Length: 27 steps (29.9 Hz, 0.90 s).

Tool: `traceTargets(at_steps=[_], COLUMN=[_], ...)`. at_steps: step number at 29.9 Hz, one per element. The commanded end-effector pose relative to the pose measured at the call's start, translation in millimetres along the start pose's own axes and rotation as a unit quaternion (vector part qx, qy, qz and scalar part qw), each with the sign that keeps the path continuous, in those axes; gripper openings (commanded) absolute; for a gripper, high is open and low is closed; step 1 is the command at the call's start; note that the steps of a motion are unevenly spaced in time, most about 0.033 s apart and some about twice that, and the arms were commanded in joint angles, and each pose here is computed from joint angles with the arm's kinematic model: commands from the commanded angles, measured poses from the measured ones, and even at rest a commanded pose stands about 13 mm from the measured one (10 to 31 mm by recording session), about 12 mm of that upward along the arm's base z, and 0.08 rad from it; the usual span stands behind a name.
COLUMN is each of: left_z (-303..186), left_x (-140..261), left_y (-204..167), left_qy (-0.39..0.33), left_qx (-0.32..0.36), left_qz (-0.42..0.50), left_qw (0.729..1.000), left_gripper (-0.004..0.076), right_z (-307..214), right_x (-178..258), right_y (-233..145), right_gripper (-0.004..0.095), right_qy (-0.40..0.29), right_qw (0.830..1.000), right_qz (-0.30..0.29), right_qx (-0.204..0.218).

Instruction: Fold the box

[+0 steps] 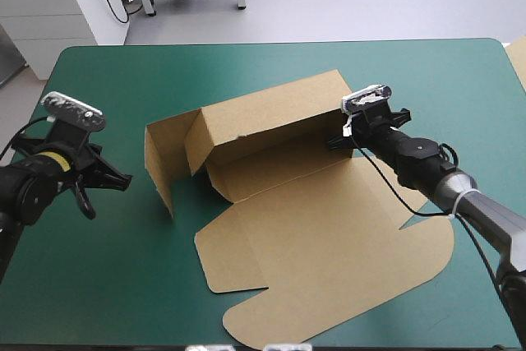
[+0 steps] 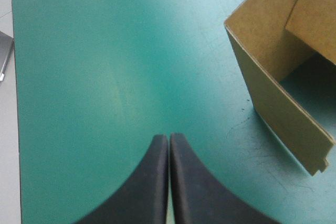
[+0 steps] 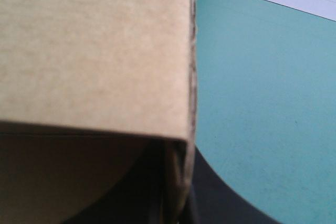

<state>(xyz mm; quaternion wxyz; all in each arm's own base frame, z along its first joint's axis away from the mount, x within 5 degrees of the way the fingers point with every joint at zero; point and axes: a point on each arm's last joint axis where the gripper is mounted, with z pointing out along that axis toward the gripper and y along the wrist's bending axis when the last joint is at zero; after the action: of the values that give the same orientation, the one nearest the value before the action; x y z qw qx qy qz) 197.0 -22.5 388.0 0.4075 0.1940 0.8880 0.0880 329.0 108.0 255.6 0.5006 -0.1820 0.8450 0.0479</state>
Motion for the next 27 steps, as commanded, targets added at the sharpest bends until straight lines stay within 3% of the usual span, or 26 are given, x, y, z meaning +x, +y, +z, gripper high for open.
traceTargets(at_steps=[1,6,12,17,27], left_z=[-27.9,-28.3,-9.7,-0.4,5.0], left_x=[7.1,28.2,33.7,32.8,32.5], left_y=[7.0,11.6,9.0,8.6,12.5], left_qy=[-0.082,-0.064,-0.058,-0.054,-0.045], left_qx=[-0.028,-0.050,-0.031,-0.027,-0.045], left_qz=[-0.039,-0.054,-0.079,-0.077,-0.055], left_qw=[0.995,0.995,0.995,0.995,0.996], left_gripper=[-0.0008,-0.0008,-0.0007,-0.0007,-0.0007], right_z=[-0.9,-0.7,5.2,-7.6,-58.4], right_x=[-13.8,-24.8,-30.2,-55.0,-133.6], right_y=[8.7,6.6,-13.0,-23.1,-37.9], right_gripper=[-0.0021,-0.0021,-0.0019,-0.0014,-0.0013], right_qy=[-0.022,-0.022,0.074,0.139,0.138], right_qw=[0.999,0.997,0.988,0.982,0.982], right_qz=[0.000,-0.010,0.015,0.050,0.104], right_qx=[-0.050,-0.078,-0.137,-0.115,-0.072])
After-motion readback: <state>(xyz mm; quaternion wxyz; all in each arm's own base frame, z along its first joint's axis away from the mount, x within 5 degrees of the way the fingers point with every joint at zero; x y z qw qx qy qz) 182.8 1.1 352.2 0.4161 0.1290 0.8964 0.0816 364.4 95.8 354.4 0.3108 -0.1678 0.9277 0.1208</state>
